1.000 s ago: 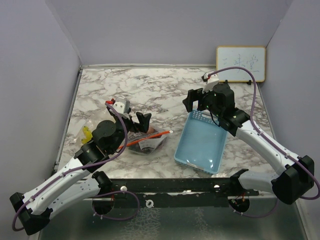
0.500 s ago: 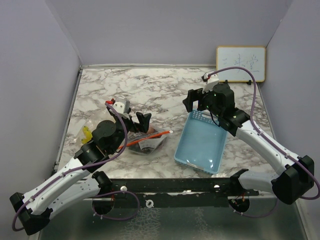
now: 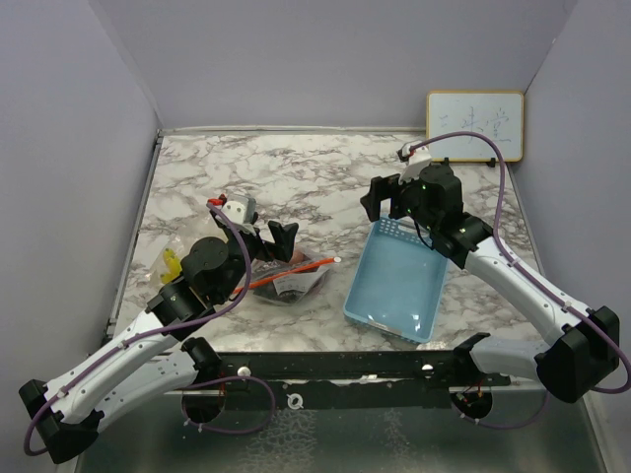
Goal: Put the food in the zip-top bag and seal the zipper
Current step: Reset both arms
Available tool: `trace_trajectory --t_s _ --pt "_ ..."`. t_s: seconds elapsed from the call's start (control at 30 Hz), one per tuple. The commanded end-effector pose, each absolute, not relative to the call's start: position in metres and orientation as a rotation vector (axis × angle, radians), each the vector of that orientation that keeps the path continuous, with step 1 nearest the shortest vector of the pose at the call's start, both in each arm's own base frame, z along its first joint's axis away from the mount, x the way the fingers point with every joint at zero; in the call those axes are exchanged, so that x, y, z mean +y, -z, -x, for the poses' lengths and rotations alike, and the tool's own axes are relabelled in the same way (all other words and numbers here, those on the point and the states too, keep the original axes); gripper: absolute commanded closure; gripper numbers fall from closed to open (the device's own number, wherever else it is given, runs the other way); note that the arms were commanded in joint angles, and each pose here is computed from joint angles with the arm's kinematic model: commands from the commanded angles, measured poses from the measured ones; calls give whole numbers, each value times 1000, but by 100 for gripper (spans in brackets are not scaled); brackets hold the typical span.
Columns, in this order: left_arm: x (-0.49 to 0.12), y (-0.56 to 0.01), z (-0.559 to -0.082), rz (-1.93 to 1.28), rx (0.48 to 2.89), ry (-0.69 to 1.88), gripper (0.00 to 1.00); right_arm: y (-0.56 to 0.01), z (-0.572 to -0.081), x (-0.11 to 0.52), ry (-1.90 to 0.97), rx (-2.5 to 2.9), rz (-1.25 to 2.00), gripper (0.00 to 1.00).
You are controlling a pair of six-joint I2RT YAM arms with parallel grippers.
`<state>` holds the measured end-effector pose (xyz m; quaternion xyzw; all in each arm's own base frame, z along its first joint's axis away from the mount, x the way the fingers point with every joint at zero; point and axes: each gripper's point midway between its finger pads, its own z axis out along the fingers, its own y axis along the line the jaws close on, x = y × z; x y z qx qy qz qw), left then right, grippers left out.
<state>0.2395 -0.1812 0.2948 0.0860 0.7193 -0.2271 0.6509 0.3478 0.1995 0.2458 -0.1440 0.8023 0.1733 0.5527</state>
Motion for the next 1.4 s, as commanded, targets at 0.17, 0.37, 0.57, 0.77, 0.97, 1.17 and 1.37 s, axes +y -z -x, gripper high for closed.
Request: trace_trajectory --t_s 0.17,0.37,0.57,0.77,0.97,1.17,1.37 --pt "-182 -302 -239 -196 1611 532 1 -243 -346 191 -368 1903 332 0" --pt "-182 -302 -239 -195 1612 531 1 -247 -347 189 -360 1895 313 1" --pt "-181 -302 -239 -196 1611 531 1 -247 -349 189 -362 1894 298 1" --pt "-181 -303 -238 -194 1610 530 1 -252 -348 189 -373 1883 281 1" --pt "-180 -302 -238 -190 1608 527 1 -254 -345 187 -375 1858 285 0" --pt "-180 -301 -238 -192 1611 528 1 -252 -346 186 -369 1869 283 1" --pt "-180 -301 -238 -190 1611 528 1 -249 -345 188 -373 1876 297 1"
